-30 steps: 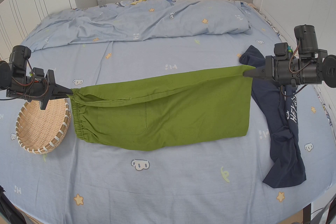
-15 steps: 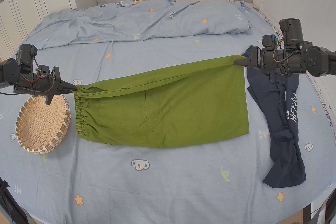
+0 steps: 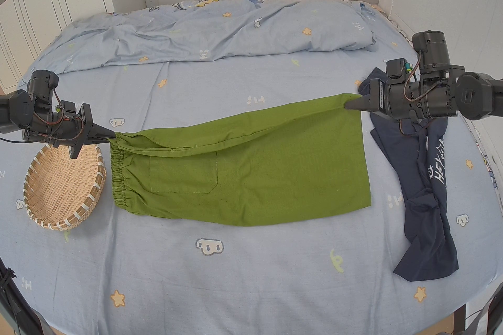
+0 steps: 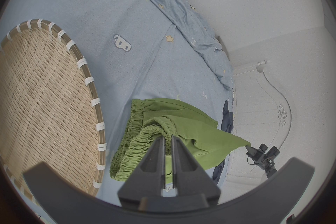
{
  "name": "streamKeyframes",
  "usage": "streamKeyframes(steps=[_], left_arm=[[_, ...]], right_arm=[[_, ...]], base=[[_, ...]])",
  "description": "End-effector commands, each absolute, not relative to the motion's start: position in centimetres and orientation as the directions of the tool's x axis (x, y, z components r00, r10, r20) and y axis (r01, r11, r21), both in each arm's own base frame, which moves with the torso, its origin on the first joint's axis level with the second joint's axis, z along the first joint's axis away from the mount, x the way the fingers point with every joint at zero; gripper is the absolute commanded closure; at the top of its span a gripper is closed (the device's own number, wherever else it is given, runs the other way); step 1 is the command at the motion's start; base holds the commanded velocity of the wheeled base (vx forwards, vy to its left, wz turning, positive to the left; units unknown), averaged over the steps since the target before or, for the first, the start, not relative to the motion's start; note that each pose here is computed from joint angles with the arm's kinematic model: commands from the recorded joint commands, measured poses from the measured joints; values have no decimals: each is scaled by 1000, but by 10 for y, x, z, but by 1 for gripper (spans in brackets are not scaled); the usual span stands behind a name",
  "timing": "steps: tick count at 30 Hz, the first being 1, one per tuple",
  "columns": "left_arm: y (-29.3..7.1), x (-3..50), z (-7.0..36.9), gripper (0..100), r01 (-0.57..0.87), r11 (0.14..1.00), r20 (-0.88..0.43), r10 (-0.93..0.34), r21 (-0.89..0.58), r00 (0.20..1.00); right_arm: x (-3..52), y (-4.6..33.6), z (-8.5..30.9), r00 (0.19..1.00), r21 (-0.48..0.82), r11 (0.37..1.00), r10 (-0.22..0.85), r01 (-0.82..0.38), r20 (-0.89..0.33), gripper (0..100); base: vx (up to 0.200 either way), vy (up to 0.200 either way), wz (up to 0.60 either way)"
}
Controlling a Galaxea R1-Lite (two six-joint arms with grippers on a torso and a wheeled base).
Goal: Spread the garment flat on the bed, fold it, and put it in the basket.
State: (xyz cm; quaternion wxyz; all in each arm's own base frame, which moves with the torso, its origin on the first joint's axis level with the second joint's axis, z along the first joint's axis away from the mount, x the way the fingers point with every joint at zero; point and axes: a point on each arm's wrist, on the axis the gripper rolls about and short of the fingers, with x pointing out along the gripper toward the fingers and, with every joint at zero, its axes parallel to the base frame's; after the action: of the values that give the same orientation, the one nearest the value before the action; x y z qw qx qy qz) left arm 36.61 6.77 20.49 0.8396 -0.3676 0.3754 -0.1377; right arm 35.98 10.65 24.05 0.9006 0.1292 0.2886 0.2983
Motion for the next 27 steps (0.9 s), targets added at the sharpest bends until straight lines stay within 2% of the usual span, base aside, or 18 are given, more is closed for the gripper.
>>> streamKeyframes(steps=[1,13,19,20,23,27], left_arm=[[66,367,204,100,-44,691,-530,-511,-722,677],[66,367,204,100,-44,691,-530,-511,-722,677],[65,367,204,100,-43,691,-531,-513,-722,674],[66,367,204,100,-44,691,-531,-512,-722,675],[66,367,204,100,-43,691,-530,-512,-722,676],[66,367,205,100,-42,691,-529,-512,-721,677]], right_arm=[[303,119,262,620,395,746,665,-535,-417,100],[248,110,262,591,405,728,686,-554,-425,100],[230,112,265,570,404,705,709,-583,-415,100],[215,115,273,557,399,681,732,-615,-392,100],[208,119,276,539,408,661,750,-630,-383,100],[206,122,278,534,416,655,755,-631,-380,100]], base=[[0,0,0],[0,0,0],[0,0,0],[0,0,0],[0,0,0],[0,0,0]])
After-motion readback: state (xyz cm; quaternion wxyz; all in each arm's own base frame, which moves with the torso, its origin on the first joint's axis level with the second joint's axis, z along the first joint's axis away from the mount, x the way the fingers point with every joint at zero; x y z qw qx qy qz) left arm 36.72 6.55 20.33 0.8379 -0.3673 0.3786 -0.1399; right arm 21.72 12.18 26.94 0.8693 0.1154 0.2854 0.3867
